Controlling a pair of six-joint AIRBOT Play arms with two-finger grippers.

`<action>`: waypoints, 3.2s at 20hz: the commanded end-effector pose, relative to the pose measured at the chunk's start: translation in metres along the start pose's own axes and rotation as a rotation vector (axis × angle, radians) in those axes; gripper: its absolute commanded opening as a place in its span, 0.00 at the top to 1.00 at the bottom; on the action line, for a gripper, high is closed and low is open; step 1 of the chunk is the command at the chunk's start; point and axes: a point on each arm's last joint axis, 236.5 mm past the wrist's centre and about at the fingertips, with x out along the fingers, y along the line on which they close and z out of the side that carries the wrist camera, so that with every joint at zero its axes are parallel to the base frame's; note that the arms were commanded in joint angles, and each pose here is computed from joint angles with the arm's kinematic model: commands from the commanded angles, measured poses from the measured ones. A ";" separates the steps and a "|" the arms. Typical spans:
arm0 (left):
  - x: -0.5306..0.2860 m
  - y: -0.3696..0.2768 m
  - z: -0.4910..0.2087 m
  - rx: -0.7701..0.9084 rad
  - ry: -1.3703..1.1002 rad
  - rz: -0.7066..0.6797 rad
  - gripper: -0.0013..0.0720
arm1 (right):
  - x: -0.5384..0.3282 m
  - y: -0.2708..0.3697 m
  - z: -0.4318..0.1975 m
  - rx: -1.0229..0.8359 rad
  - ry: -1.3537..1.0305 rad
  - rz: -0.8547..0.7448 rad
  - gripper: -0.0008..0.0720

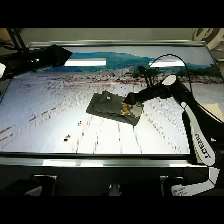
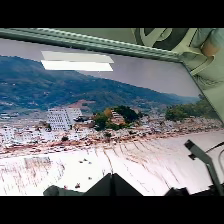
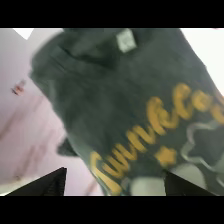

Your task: Fold the shirts.

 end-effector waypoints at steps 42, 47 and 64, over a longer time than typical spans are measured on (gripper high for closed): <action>0.008 -0.003 -0.006 0.070 0.008 0.015 0.95 | -0.353 -0.104 -0.332 1.028 0.041 -0.539 0.95; 0.004 -0.007 -0.003 0.088 0.005 0.010 0.95 | -0.356 -0.124 -0.347 0.922 0.058 -0.660 0.03; -0.056 0.175 -0.135 0.183 0.829 0.757 0.05 | -0.235 -0.047 -0.061 -0.002 0.301 -0.599 0.04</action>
